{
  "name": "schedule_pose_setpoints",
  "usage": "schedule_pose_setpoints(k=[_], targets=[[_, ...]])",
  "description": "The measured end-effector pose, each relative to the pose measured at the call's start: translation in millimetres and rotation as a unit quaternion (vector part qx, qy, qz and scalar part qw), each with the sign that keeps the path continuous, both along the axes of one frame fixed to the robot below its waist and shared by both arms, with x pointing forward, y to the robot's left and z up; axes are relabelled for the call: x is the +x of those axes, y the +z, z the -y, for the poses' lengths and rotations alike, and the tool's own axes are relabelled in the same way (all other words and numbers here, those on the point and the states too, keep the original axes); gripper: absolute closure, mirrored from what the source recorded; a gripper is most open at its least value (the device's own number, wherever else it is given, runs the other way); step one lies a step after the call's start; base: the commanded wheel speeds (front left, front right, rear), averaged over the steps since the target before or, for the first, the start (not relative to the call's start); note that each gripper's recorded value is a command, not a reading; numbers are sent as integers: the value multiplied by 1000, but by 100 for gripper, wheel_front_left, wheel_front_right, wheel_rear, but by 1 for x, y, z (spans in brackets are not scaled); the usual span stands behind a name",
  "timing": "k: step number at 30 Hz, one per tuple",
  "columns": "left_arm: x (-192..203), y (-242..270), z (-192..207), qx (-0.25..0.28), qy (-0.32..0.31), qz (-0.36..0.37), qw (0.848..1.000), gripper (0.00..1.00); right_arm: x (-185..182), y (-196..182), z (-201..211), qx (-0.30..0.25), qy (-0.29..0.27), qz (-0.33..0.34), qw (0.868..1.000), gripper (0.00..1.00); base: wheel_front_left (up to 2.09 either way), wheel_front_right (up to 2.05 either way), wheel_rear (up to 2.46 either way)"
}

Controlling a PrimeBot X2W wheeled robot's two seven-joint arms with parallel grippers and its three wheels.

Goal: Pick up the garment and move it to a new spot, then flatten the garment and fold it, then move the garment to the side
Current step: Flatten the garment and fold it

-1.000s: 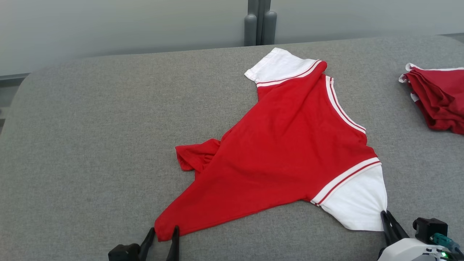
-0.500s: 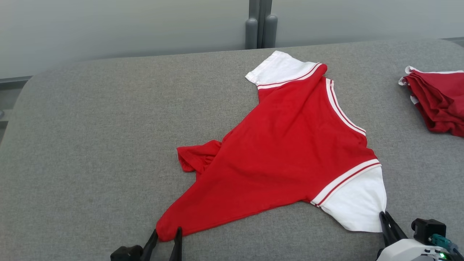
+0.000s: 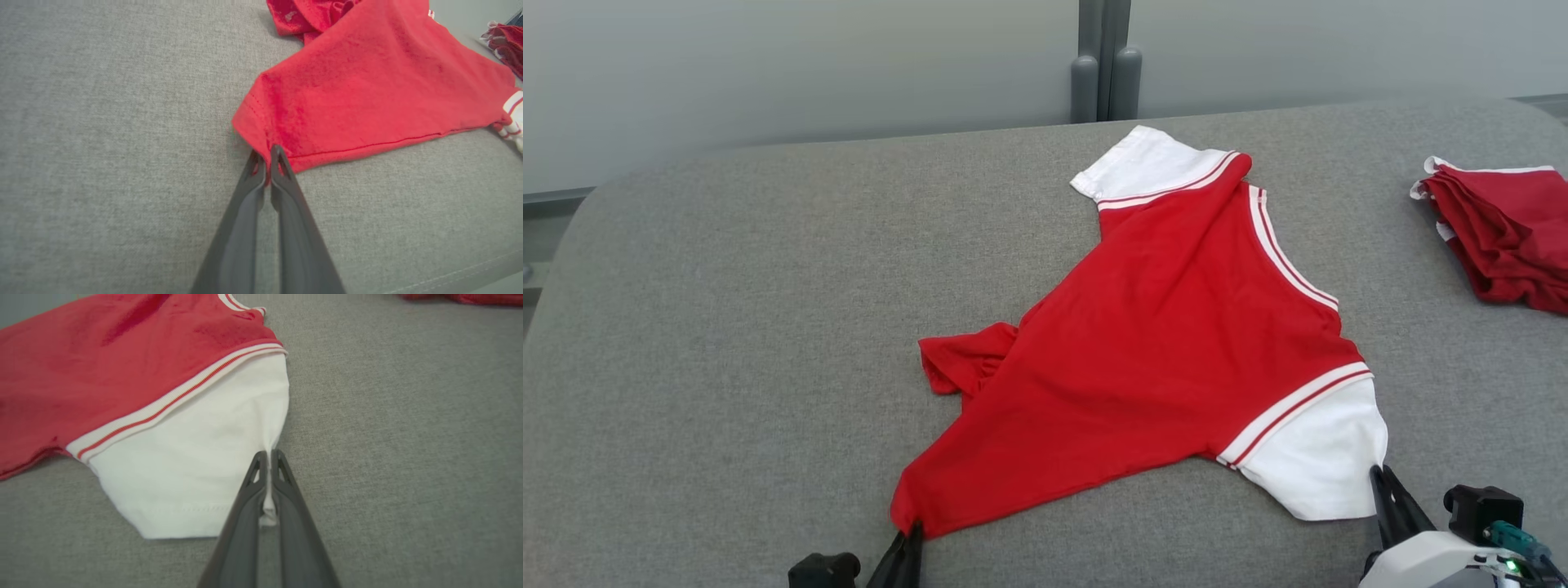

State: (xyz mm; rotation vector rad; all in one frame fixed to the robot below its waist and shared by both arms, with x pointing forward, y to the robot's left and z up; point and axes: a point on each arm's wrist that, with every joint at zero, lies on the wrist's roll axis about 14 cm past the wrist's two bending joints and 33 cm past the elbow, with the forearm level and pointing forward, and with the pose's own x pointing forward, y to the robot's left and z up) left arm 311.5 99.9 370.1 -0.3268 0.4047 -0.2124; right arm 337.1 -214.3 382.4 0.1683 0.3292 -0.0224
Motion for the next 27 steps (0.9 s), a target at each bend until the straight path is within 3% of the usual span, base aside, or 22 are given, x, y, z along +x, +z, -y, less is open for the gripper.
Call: schedule_pose_setpoints(k=[7, 11, 15, 20, 24, 27], targets=[[30, 49, 0, -14, 1, 85, 996, 100, 20, 48, -9, 15, 5, 83, 996, 100, 0, 0, 0], [57, 101, -9, 30, -35, 178, 983, 100, 46, 101, -27, 10, 46, 162, 986, 100, 0, 0, 0], [92, 167, -30, 89, -55, 274, 956, 100, 78, 183, -34, -15, 82, 270, 959, 100, 0, 0, 0], [126, 251, -50, 160, -69, 366, 914, 100, 101, 283, -38, -68, 115, 379, 916, 100, 0, 0, 0], [143, 301, -52, 198, -80, 395, 894, 100, 109, 345, -37, -111, 124, 428, 888, 100, 0, 0, 0], [155, 323, -48, 218, -91, 405, 883, 100, 118, 372, -40, -139, 132, 440, 877, 100, 0, 0, 0]])
